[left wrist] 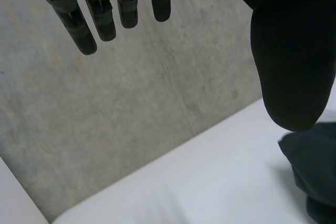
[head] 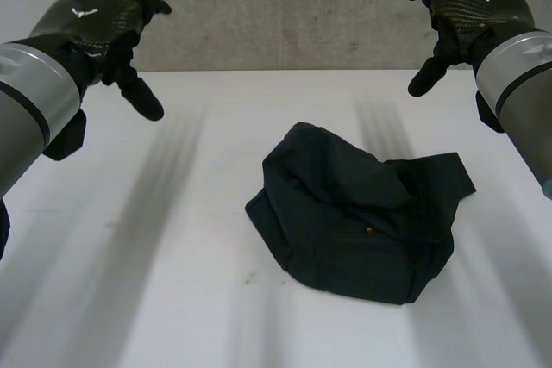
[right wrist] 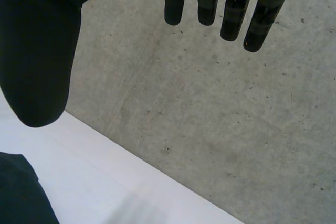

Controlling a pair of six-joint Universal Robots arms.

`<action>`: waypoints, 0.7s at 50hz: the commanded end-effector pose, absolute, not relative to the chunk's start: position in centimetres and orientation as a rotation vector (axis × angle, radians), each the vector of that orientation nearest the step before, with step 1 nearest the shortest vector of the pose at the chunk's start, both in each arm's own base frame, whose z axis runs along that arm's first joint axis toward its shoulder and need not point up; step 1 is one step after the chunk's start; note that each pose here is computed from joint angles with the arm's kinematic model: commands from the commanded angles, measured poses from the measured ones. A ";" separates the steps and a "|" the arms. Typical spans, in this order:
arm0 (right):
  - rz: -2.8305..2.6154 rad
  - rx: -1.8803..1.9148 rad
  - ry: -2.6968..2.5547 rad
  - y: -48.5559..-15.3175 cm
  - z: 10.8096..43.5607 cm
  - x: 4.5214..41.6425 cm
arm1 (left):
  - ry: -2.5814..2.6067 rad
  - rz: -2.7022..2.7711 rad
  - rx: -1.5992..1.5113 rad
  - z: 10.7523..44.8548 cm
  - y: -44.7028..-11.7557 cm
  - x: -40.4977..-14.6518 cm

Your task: Fold the shorts.

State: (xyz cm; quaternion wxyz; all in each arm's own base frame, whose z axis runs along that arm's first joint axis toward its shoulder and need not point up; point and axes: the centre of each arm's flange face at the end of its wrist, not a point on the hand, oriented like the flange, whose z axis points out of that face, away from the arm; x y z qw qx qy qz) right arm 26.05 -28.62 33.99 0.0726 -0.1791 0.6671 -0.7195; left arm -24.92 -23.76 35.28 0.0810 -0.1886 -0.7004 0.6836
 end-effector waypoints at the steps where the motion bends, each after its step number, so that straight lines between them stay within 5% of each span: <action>1: -2.159 -0.544 2.009 -28.5 34.1 26.0 | -2.124 2.017 -0.570 35.0 -23.8 -24.9; 15: -2.148 -0.590 2.003 -28.2 34.1 26.2 | -2.090 2.035 -0.584 33.9 -24.2 -25.4; 27: -1.938 -0.817 2.157 -26.6 28.5 26.2 | -2.395 1.599 -0.751 19.9 -26.2 -28.7; 35: -1.830 -0.858 2.240 -26.0 23.5 25.0 | -2.378 1.450 -0.804 14.7 -26.2 -30.6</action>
